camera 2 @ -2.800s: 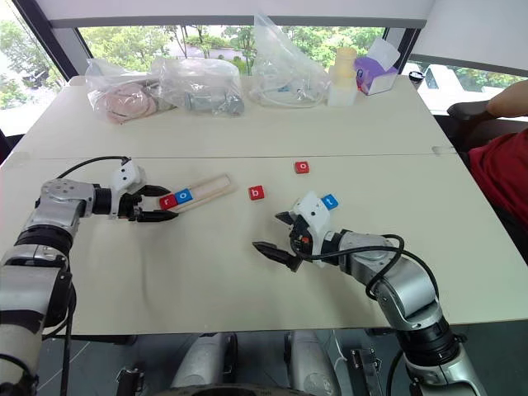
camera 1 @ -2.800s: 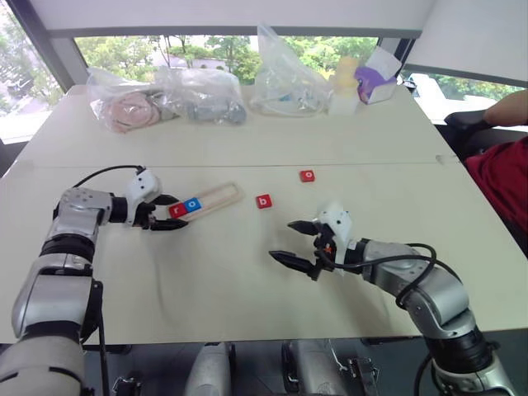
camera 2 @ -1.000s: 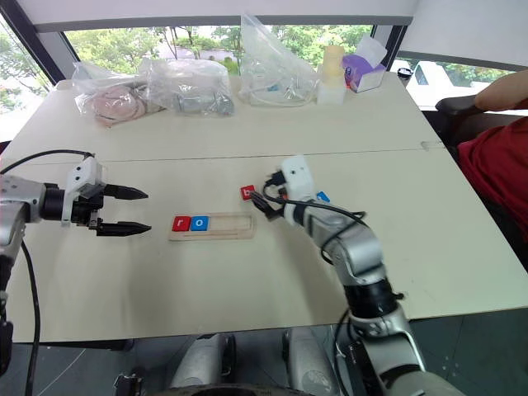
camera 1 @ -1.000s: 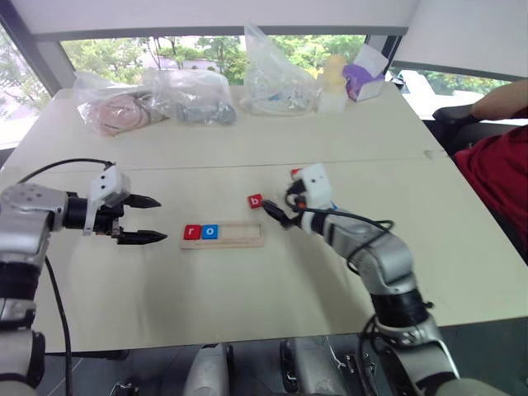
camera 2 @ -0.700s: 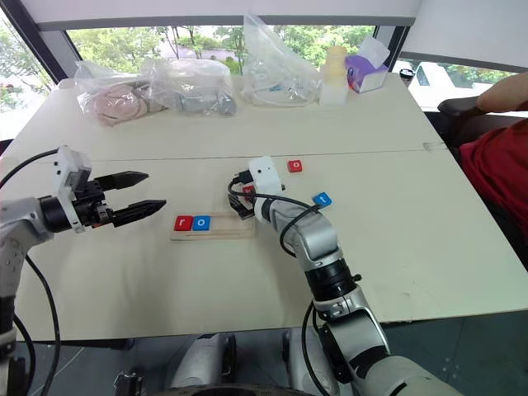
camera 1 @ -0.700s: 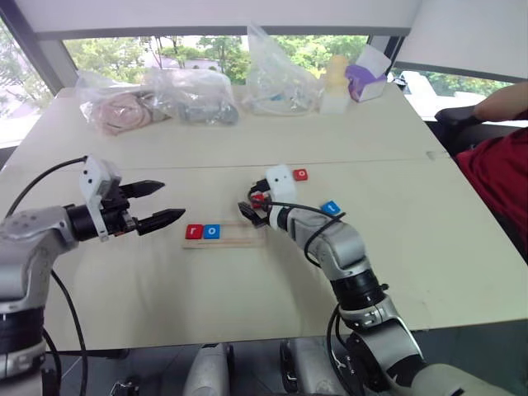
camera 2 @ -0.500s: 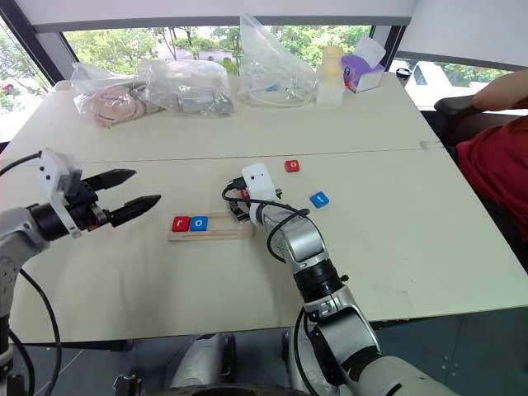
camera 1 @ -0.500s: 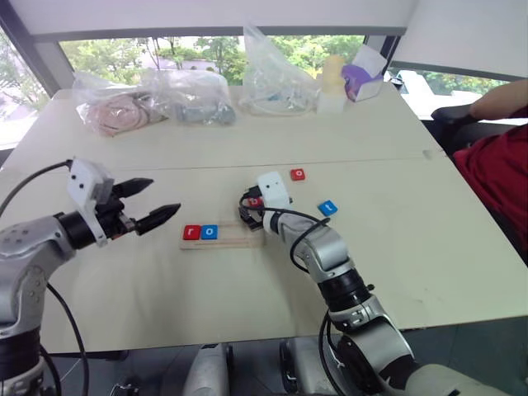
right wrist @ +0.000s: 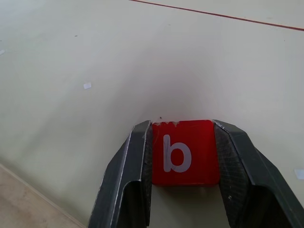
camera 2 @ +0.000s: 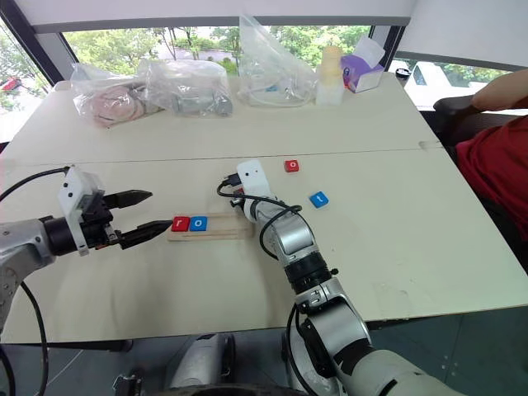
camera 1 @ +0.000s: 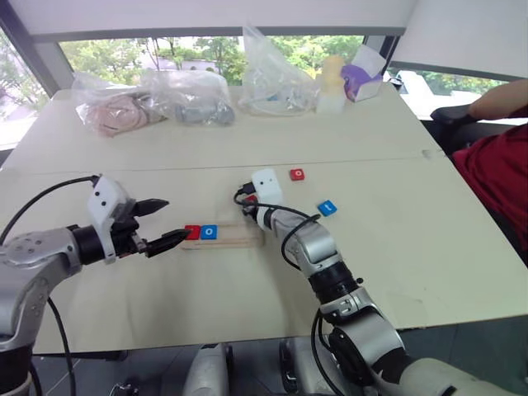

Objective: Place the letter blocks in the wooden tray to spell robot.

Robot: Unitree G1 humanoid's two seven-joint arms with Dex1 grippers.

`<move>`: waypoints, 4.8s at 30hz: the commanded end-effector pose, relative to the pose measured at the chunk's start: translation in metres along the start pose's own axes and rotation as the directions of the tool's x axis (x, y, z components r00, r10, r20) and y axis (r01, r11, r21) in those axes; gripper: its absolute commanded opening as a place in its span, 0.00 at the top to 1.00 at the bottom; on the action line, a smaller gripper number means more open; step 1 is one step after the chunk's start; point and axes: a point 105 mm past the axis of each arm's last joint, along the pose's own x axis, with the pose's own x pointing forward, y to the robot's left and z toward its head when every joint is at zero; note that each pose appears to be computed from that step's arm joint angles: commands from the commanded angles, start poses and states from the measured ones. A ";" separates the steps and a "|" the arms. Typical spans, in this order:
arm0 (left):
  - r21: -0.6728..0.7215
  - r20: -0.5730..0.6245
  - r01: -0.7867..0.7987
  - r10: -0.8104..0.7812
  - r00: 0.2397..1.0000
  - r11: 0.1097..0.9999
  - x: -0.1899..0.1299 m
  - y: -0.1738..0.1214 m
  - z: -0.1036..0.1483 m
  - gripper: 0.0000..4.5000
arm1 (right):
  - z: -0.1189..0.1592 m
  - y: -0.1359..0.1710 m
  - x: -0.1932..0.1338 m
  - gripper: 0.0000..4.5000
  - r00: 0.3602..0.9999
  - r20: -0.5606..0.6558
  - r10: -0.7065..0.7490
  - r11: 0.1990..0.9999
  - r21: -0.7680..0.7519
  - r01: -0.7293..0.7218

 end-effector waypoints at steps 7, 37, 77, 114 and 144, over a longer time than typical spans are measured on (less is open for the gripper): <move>0.091 0.003 0.220 -0.221 0.975 0.971 0.034 -0.043 0.016 0.00 | 0.028 -0.054 -0.071 0.73 0.982 0.131 -0.136 0.986 -0.075 0.147; 0.159 -0.066 0.317 -0.311 0.948 0.935 0.066 -0.031 -0.006 0.00 | -0.044 -0.110 -0.145 0.10 0.890 -0.140 -0.435 0.837 0.302 0.457; 0.178 -0.074 0.427 -0.421 0.904 0.886 0.085 -0.056 0.008 0.00 | -0.076 -0.146 -0.130 0.22 0.868 -0.125 0.481 0.773 -0.407 -0.487; 0.033 -0.137 0.030 -0.026 0.990 0.999 -0.018 0.019 -0.023 0.00 | 0.008 0.052 -0.043 0.74 0.647 -0.073 0.759 0.548 -0.466 -0.695; -0.015 -0.100 0.035 -0.037 0.994 0.999 -0.005 0.004 -0.023 0.00 | 0.001 0.050 -0.029 0.74 0.672 -0.067 0.738 0.566 -0.482 -0.669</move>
